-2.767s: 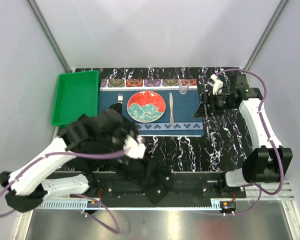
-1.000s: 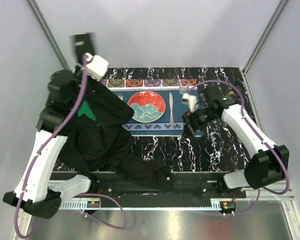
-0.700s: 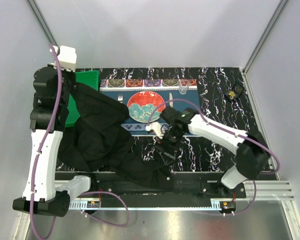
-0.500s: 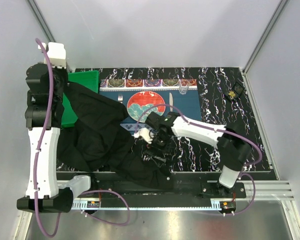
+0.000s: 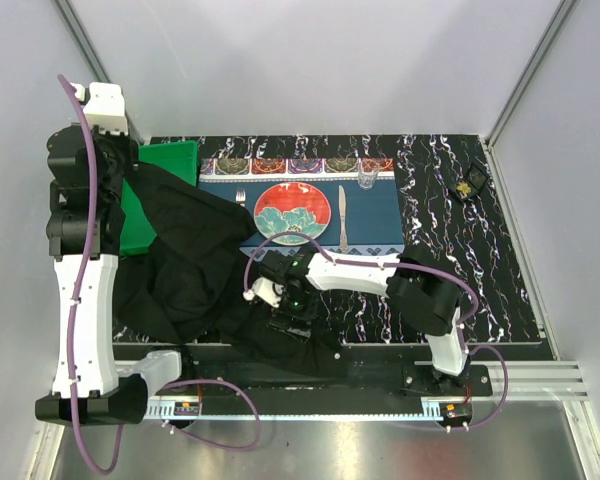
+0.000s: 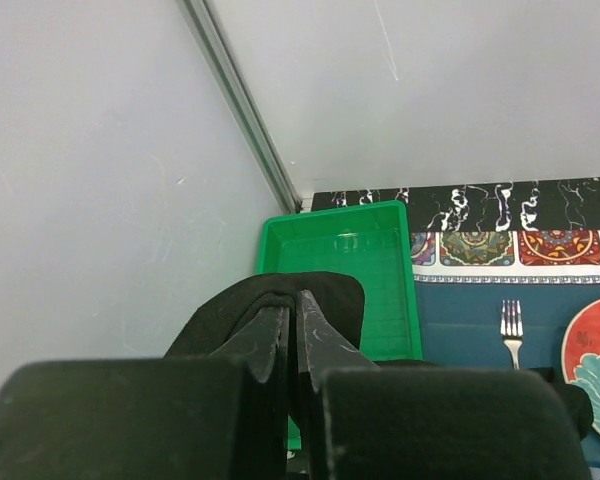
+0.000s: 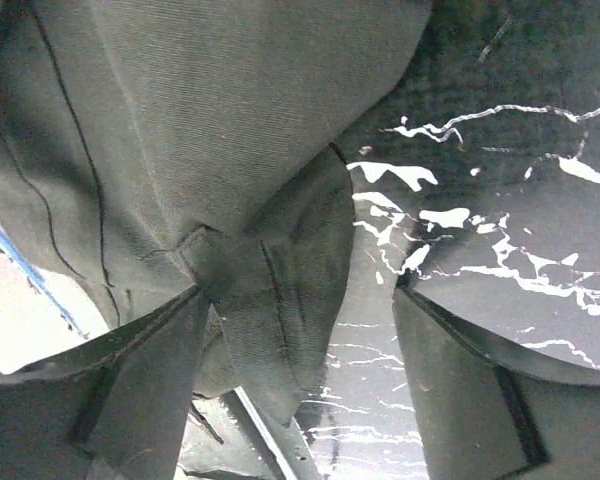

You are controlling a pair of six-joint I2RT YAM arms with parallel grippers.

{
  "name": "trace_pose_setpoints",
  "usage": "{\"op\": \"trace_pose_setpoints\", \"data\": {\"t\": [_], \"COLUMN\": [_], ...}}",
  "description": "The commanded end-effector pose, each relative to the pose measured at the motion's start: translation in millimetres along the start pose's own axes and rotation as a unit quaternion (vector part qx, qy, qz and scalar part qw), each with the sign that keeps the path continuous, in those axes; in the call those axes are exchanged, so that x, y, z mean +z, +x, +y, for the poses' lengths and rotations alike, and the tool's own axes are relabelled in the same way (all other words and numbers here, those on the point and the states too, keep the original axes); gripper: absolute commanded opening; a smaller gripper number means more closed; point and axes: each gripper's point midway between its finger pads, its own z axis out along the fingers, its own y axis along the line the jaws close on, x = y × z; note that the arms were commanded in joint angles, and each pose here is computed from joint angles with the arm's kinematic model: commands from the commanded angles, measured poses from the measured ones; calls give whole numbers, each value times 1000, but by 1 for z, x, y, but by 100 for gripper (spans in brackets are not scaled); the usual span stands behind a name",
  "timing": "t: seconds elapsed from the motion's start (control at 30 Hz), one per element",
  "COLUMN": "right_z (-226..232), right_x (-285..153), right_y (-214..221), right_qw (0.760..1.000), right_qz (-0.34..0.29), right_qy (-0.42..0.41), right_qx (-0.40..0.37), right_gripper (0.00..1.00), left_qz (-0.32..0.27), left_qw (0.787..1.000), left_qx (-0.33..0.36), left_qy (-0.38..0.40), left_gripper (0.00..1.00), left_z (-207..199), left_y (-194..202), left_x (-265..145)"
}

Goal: Pin the brooch onto the clothing
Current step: Flatten out the clothes at the center of the board.

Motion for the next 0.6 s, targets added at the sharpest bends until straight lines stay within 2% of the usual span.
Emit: {"op": "trace_pose_setpoints", "data": {"t": [0.0, 0.03, 0.07, 0.1, 0.13, 0.2, 0.27, 0.33, 0.37, 0.4, 0.43, 0.47, 0.5, 0.53, 0.57], "right_z": [-14, -13, -15, -18, -20, -26, -46, -61, -95, -104, -119, -144, -148, -155, -160], "right_x": [7, 6, 2, -3, -17, -42, -96, -165, -199, -243, -268, -296, -338, -362, -385], "right_y": [8, 15, 19, 25, 26, 28, 23, 16, 32, 36, 47, 72, 81, 92, 103], "right_qw": [999, 999, 999, 998, 997, 996, 990, 974, 958, 944, 932, 912, 887, 867, 848], "right_qz": [16, 23, 27, 33, 21, -1, -75, -165, -197, -230, -246, -265, -311, -328, -338], "right_qy": [35, 35, 40, 54, 68, 87, 111, 137, 171, 198, 216, 248, 284, 320, 358], "right_qx": [11, 9, 1, -3, -6, -3, 39, 70, 119, 129, 152, 193, 190, 196, 195], "right_gripper": [75, 67, 36, 14, 0, 0, 0, 0, 0, 0, 0, 0, 0, 0, 0], "left_qz": [-39, -41, -41, -42, -51, -55, -72, -105, -114, -125, -153, -168, -173, -206, -212], "left_qw": [999, 999, 999, 999, 998, 998, 997, 994, 993, 992, 987, 985, 984, 977, 975], "left_qx": [-23, -26, -27, -29, -30, -31, -35, -34, -33, -32, -30, -31, -31, -35, -38], "left_qy": [3, 4, 5, 7, 8, 12, 11, 0, -2, -11, -23, -32, -39, -50, -52], "left_gripper": [0, 0, 0, 0, 0, 0, 0, 0, 0, 0, 0, 0, 0, 0, 0], "left_z": [2, 2, 2, 2, 3, 3, 8, 19, 21, 26, 36, 42, 45, 55, 57], "left_y": [-25, -27, -28, -29, -37, -43, -62, -89, -97, -107, -129, -141, -148, -173, -180], "left_x": [-5, -5, -5, -5, -9, -10, -18, -30, -31, -35, -48, -53, -50, -66, -63]}}
